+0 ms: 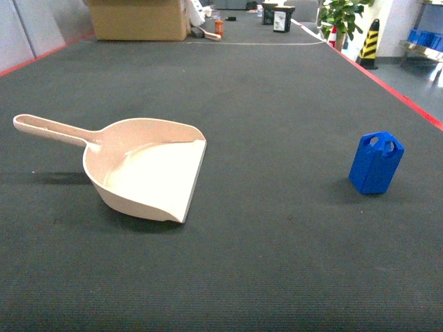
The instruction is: Place part in tray to right shelf
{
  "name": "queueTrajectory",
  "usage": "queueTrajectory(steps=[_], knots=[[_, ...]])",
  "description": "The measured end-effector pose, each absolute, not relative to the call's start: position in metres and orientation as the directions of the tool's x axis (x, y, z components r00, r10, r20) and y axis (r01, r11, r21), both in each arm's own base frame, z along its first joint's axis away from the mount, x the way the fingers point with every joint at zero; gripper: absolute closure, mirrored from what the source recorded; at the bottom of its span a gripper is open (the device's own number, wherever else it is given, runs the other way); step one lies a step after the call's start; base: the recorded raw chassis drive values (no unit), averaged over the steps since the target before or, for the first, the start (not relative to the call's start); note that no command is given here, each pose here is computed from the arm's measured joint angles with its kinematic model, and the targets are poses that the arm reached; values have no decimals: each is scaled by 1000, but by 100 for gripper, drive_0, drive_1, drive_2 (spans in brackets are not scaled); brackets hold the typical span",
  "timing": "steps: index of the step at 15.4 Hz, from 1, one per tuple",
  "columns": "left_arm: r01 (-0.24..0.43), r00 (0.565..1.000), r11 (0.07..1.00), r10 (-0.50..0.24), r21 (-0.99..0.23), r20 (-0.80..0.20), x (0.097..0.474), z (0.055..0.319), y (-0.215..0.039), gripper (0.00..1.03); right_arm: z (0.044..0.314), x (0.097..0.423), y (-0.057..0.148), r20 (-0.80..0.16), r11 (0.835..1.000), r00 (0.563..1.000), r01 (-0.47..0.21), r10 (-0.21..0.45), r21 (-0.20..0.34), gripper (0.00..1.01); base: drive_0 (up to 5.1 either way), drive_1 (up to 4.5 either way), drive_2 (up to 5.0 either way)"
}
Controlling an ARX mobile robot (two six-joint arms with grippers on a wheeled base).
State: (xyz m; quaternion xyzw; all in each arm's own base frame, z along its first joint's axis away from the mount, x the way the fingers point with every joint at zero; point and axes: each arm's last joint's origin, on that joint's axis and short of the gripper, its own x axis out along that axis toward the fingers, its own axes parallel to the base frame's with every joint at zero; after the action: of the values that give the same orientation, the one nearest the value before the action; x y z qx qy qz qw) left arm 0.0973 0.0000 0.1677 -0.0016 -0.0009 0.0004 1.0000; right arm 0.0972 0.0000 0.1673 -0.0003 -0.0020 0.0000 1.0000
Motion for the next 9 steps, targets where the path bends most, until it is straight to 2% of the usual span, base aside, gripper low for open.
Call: queueTrajectory(steps=[9], knots=[[-1,1000,1000,1,-3,2,97,168,0,5,167,97,0,4,1000,1000,0,0,-1,3,0,0,0]])
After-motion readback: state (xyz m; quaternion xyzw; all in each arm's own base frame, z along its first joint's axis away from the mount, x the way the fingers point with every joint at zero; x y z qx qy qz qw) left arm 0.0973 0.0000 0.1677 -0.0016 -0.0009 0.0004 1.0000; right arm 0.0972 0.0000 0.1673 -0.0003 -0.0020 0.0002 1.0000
